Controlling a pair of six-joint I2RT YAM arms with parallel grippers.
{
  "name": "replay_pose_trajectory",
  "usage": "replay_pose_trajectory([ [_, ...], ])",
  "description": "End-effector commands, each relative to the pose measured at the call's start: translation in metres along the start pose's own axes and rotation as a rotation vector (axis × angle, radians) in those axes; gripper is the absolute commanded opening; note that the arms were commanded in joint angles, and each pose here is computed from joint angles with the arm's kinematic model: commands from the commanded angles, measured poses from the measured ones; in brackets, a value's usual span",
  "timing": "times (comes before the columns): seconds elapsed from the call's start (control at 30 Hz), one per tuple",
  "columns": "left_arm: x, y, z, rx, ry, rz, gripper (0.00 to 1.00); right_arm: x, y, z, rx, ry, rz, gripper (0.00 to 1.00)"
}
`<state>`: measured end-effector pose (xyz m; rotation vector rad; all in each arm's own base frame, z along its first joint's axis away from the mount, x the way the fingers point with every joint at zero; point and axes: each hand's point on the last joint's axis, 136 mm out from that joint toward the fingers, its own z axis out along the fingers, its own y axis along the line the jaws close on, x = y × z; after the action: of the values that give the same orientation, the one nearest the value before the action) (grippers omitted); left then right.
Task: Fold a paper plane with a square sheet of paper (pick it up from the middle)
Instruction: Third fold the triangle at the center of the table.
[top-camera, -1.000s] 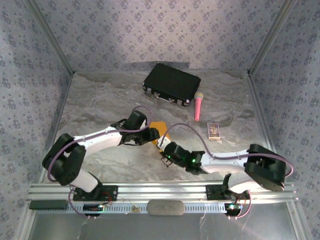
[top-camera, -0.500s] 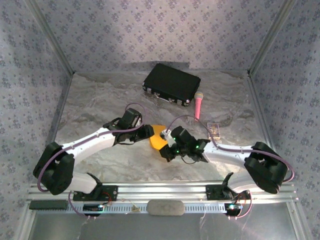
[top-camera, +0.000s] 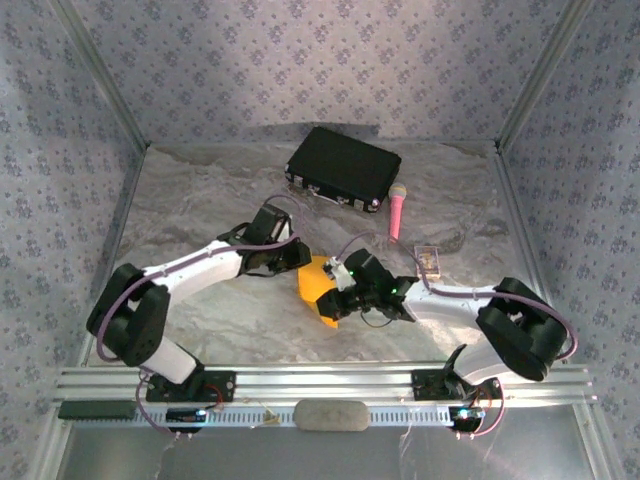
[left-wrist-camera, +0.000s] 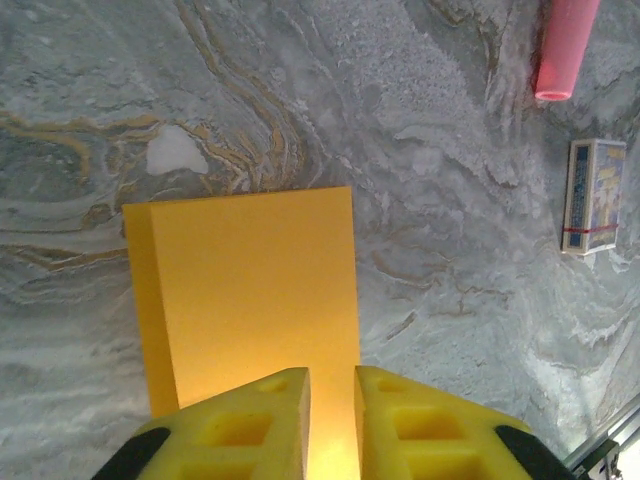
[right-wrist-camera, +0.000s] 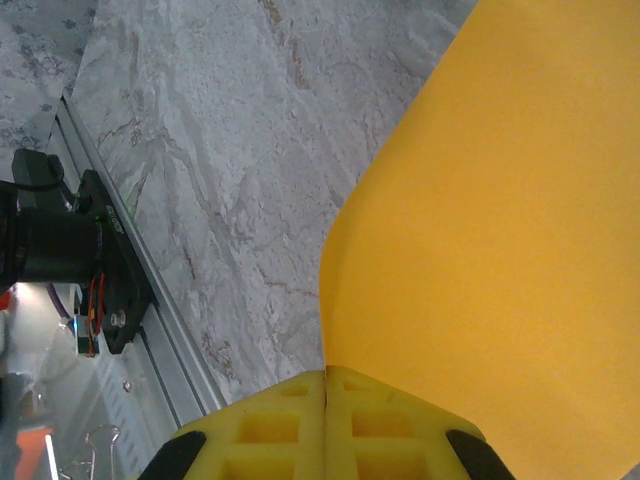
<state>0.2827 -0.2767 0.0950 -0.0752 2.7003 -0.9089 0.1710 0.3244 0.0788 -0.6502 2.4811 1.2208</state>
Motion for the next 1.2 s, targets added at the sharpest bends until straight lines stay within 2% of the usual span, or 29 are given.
replay_pose_trajectory([
  [0.0,-0.004,-0.011,0.012,0.043,0.037,0.033,0.16,0.004,0.001,0.006,-0.032,0.009,0.04,0.01],
  [0.33,0.007,0.013,0.058,-0.018,0.146,0.034,0.12,0.004,-0.003,0.012,-0.03,0.019,0.049,0.01],
  [0.5,0.019,0.03,0.072,-0.071,0.218,0.1,0.1,0.006,-0.011,0.014,-0.001,0.024,0.061,0.01],
  [0.63,0.028,0.045,0.078,-0.112,0.249,0.082,0.09,0.006,-0.018,0.014,0.021,0.036,0.109,0.01],
  [1.0,0.031,0.041,0.079,-0.09,0.265,0.078,0.08,-0.004,-0.047,0.005,0.103,0.037,0.153,0.01],
  [1.17,0.03,0.041,0.079,-0.095,0.269,0.077,0.08,-0.008,-0.061,0.004,0.185,0.067,0.166,0.01],
])
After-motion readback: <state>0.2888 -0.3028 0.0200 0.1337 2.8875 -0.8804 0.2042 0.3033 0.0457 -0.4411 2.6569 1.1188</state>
